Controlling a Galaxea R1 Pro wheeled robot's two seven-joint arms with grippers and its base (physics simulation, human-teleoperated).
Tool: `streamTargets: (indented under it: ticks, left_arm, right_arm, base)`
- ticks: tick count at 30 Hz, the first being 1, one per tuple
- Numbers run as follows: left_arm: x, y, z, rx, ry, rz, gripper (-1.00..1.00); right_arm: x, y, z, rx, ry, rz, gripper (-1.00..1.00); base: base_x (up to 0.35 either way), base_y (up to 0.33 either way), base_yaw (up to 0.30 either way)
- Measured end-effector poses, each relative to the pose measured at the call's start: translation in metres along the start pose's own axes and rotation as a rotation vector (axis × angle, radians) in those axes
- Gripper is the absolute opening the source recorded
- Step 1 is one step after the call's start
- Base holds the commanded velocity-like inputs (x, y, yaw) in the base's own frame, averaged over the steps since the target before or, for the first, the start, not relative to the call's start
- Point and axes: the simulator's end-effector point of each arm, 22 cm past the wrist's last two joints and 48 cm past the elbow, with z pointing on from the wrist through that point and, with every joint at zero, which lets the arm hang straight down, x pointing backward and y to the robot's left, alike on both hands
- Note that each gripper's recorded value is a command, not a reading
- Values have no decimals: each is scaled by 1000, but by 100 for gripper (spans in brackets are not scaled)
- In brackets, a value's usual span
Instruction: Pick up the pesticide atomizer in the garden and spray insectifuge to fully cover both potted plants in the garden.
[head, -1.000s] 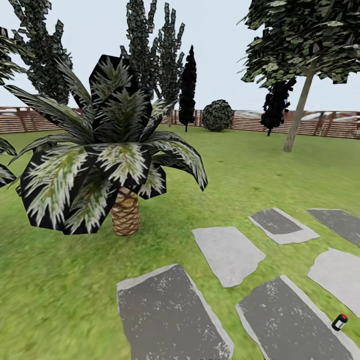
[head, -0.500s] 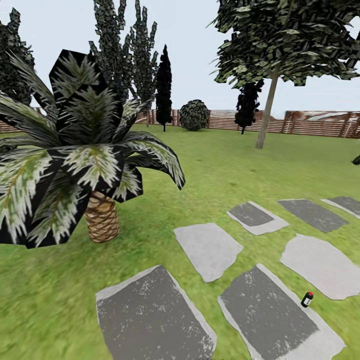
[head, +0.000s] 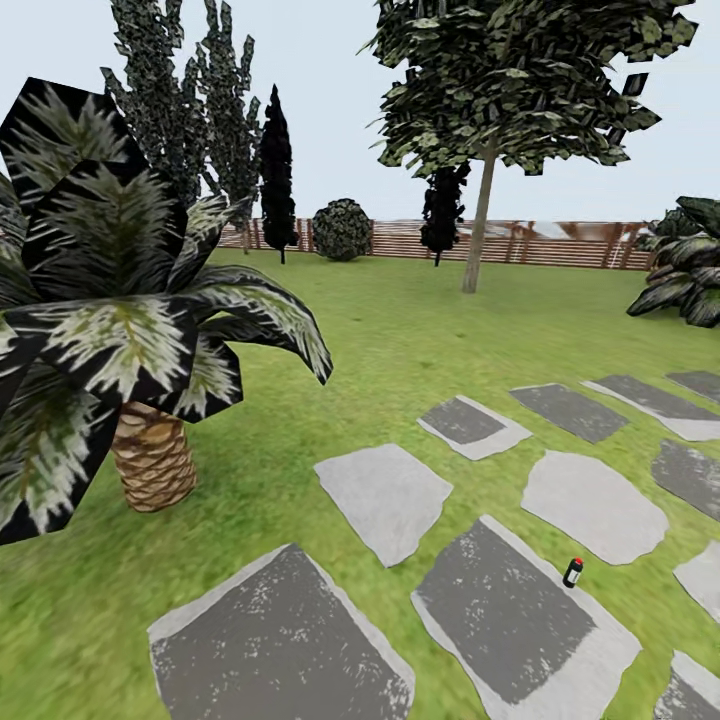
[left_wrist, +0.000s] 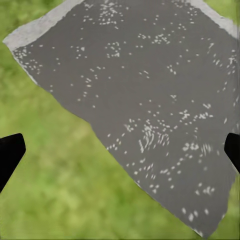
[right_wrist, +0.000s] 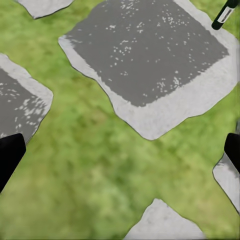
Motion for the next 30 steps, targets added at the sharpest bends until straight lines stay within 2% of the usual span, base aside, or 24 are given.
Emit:
streamTargets:
  ticks: [12, 20, 30]
  left_arm:
    - [2, 0, 0, 1, 4, 2, 100]
    - [6, -1, 0, 3, 14, 7, 100]
    - [12, -3, 0, 7, 28, 12, 100]
  right_arm:
    - [1, 0, 0, 0, 3, 0, 100]
    - [5, 0, 0, 1, 12, -2, 100]
    - [10, -1, 0, 2, 24, -4, 100]
  base:
    - [223, 239, -286]
    - [236, 213, -202]
    - [75, 39, -194]
